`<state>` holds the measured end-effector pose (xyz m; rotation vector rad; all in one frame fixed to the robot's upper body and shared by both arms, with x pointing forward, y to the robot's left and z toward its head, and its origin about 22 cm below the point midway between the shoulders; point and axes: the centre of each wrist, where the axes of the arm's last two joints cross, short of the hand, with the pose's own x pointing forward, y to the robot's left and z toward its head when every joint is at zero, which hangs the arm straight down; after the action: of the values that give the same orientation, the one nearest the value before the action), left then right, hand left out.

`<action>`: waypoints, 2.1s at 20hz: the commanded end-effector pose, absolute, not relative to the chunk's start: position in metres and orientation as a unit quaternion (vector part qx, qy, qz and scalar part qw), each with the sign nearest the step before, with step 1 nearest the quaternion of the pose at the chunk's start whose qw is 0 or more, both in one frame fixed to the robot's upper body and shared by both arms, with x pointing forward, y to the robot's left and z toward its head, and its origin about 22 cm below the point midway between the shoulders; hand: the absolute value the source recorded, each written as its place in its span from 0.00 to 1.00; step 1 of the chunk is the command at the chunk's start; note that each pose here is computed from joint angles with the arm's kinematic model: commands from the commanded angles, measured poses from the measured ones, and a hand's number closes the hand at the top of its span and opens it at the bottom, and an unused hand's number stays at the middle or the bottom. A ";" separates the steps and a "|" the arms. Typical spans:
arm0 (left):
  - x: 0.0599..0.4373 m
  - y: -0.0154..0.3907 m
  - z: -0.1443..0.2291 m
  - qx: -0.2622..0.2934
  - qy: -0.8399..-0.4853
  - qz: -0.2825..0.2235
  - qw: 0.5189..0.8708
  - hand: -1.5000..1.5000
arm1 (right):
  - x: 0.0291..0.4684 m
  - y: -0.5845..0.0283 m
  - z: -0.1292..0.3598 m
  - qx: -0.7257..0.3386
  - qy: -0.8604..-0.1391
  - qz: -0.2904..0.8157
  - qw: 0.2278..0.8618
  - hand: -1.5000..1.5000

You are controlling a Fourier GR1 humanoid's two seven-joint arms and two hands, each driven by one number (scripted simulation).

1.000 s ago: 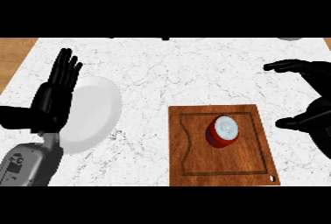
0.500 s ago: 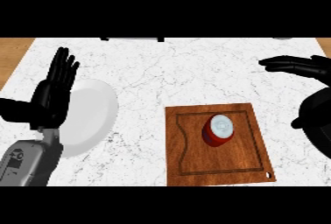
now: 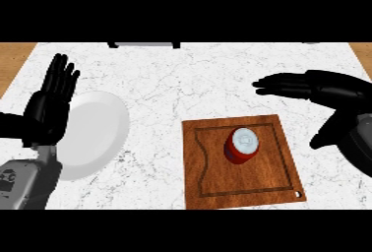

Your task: Pick the can from the cutting board and place it in the pot

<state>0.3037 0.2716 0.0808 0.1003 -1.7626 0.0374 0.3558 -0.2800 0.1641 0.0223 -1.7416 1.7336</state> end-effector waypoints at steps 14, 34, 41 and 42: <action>0.314 0.277 0.071 0.044 -0.768 0.034 0.638 0.50 | 0.345 -0.225 0.108 0.044 -0.623 0.702 0.342 0.00; 0.301 0.266 0.075 0.048 -0.774 0.025 0.631 0.50 | 0.335 -0.191 0.051 0.005 -0.611 0.713 0.344 0.00; 0.297 0.283 0.085 0.047 -0.770 0.018 0.636 0.50 | 0.338 -0.166 0.027 0.024 -0.597 0.722 0.349 0.00; 0.302 0.273 0.090 0.043 -0.771 0.021 0.636 0.50 | 0.335 -0.178 0.009 0.028 -0.610 0.715 0.342 0.00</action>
<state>0.3050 0.2702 0.0823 0.1025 -1.7595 0.0479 0.3410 -0.1811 0.0413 0.0245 -1.6025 1.8542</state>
